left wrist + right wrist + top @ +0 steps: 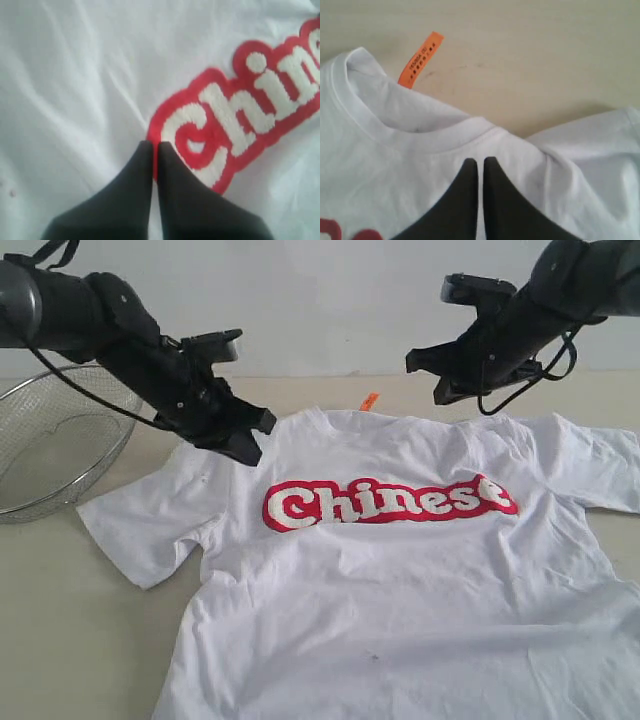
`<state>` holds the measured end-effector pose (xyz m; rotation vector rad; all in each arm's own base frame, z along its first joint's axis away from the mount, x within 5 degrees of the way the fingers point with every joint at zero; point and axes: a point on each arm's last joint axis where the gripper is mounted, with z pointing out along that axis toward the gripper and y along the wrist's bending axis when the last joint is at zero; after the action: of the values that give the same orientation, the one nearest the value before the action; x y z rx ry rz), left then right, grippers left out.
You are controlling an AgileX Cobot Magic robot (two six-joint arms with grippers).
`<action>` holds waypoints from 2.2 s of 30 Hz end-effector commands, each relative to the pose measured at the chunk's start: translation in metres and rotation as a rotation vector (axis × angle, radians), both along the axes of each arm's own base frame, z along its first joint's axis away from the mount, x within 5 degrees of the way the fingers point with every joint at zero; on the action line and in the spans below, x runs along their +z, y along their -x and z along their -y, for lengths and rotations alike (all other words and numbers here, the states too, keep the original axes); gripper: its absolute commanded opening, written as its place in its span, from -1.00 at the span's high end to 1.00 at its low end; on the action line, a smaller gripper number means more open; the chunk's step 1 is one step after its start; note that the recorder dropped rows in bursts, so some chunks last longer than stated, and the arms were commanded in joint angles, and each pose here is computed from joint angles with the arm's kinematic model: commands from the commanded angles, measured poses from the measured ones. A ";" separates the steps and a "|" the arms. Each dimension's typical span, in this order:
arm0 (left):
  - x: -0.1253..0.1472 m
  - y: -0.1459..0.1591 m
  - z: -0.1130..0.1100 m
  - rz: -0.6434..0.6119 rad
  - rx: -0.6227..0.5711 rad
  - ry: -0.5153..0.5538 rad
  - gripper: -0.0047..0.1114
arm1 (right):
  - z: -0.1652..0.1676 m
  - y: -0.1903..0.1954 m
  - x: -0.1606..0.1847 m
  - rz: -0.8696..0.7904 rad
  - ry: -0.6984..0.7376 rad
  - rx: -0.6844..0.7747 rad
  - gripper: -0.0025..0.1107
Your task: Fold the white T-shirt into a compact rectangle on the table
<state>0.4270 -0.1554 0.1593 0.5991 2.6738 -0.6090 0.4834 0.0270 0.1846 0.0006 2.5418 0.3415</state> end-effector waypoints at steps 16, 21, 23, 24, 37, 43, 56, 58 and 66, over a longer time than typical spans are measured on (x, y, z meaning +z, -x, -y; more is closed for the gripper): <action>-0.039 -0.035 0.010 -0.059 -0.004 0.012 0.84 | -0.001 -0.011 -0.057 -0.132 -0.012 0.007 0.96; -0.038 -0.036 0.010 -0.054 -0.005 0.013 0.84 | -0.002 -0.005 -0.059 -0.207 -0.015 0.042 0.96; -0.038 -0.036 0.010 -0.054 -0.005 0.013 0.84 | -0.003 -0.003 -0.060 -0.222 -0.013 0.056 0.96; -0.038 -0.036 0.010 -0.054 -0.005 0.013 0.84 | -0.003 -0.003 -0.060 -0.224 -0.013 0.059 0.96; -0.038 -0.033 0.010 -0.076 -0.018 0.012 0.84 | 0.001 -0.041 -0.018 0.046 -0.033 -0.052 0.96; -0.038 -0.033 0.010 -0.082 -0.022 0.012 0.84 | -0.001 -0.039 -0.057 -0.082 -0.033 -0.022 0.96; -0.039 -0.034 0.010 -0.060 -0.028 0.008 0.84 | -0.001 -0.034 -0.082 -0.177 -0.006 0.029 0.96; -0.039 -0.034 0.010 -0.058 -0.032 0.001 0.84 | 0.000 -0.034 -0.088 -0.179 0.003 0.022 0.96; -0.039 -0.034 0.010 -0.061 -0.036 -0.001 0.84 | 0.005 -0.044 -0.086 -0.078 0.031 -0.046 0.96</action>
<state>0.4600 -0.1652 0.1183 0.6294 2.7357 -0.6479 0.5258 0.0273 0.1133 0.0653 2.6187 0.3573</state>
